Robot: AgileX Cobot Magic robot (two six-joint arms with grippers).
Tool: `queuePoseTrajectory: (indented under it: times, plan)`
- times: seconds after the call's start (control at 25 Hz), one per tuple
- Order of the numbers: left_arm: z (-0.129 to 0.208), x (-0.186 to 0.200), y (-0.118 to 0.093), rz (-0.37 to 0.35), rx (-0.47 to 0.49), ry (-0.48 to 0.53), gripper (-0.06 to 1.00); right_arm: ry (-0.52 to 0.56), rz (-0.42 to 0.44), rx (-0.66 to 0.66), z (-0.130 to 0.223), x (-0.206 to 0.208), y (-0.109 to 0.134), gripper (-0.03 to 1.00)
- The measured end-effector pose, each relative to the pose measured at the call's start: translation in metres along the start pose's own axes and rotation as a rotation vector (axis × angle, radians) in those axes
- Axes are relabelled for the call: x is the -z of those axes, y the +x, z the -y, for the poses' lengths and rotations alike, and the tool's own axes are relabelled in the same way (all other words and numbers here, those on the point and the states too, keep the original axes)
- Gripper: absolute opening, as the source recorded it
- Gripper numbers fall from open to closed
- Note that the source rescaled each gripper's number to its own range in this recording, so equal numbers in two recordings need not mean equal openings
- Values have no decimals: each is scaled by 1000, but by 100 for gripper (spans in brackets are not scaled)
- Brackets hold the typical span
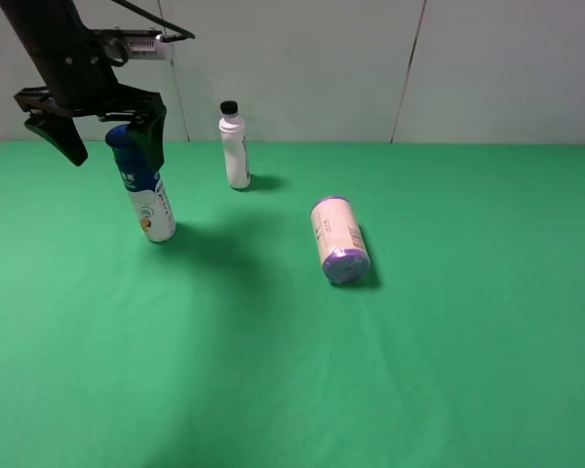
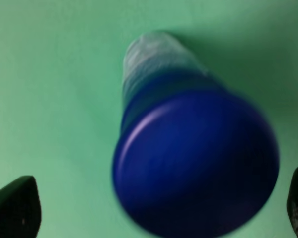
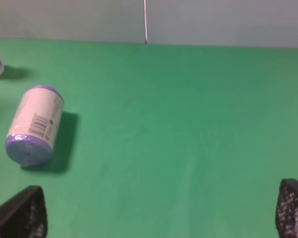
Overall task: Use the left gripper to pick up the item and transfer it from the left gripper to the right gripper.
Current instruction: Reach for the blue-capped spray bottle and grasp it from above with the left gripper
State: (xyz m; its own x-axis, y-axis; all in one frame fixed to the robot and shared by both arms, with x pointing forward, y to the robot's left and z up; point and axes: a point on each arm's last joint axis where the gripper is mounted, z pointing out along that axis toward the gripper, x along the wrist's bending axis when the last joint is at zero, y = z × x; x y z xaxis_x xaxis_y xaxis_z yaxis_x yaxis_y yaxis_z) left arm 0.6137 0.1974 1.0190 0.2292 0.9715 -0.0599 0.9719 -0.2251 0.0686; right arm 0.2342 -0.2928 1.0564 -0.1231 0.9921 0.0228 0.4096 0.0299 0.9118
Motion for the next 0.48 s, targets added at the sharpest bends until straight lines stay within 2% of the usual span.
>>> queuePoseTrajectory:
  times: [0.32, 0.48]
  plan:
    - [-10, -17, -18, -40, -69, 24, 100, 0, 0, 0, 0, 0, 0, 100]
    - [-10, -19, -20, -66, -89, 26, 100, 0, 0, 0, 0, 0, 0, 100]
